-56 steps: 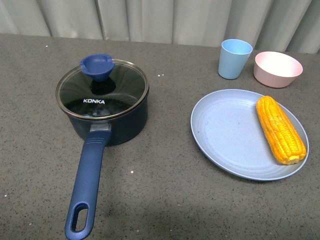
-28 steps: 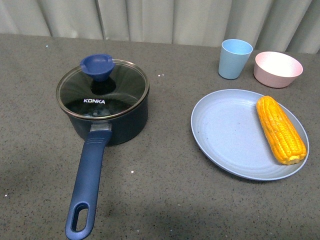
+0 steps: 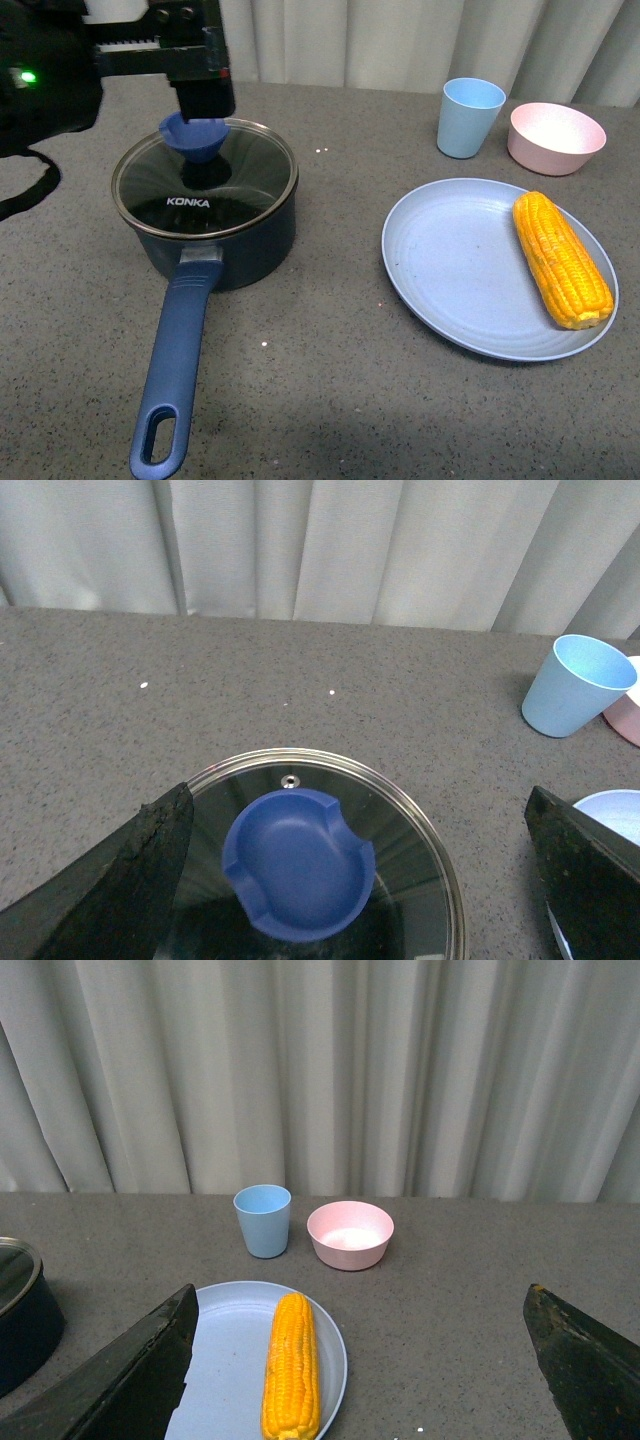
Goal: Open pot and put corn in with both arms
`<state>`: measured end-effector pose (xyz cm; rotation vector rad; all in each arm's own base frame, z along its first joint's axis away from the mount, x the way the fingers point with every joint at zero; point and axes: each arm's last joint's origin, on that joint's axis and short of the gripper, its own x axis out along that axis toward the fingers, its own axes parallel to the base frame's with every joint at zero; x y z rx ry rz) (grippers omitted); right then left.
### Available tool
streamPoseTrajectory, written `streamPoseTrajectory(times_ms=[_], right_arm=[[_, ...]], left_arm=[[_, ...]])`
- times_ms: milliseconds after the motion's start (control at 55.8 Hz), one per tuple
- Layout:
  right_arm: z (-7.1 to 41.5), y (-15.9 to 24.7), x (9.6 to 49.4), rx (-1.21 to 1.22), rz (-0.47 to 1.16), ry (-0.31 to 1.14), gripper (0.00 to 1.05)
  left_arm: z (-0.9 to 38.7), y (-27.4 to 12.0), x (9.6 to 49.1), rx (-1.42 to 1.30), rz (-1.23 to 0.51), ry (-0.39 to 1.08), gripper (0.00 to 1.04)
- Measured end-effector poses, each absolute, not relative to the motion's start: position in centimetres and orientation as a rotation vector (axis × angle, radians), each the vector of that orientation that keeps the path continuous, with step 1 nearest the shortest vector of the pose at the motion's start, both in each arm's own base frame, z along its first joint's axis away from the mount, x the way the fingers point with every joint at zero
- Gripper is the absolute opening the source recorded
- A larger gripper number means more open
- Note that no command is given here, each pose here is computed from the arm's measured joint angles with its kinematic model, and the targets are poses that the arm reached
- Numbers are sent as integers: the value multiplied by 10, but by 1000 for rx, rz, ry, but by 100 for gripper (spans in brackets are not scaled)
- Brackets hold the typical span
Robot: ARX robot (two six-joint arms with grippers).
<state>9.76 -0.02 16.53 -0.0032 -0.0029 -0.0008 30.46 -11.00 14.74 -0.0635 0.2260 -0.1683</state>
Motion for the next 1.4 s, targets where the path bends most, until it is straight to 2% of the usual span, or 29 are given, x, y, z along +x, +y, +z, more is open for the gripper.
streamPoseTrajectory(times_ms=[430, 1058, 1274, 1399], right_arm=[[165, 0, 98, -3, -1, -3, 95], [165, 0, 98, -3, -1, -3, 95], [165, 0, 98, -3, -1, -3, 95], [165, 0, 98, -3, -1, -3, 95]], left_arm=[[107, -119, 334, 21, -168, 286, 98], [84, -110, 355, 26, -154, 330, 98], [84, -111, 355, 24, -162, 328, 63], [84, -112, 355, 26, -168, 322, 62]])
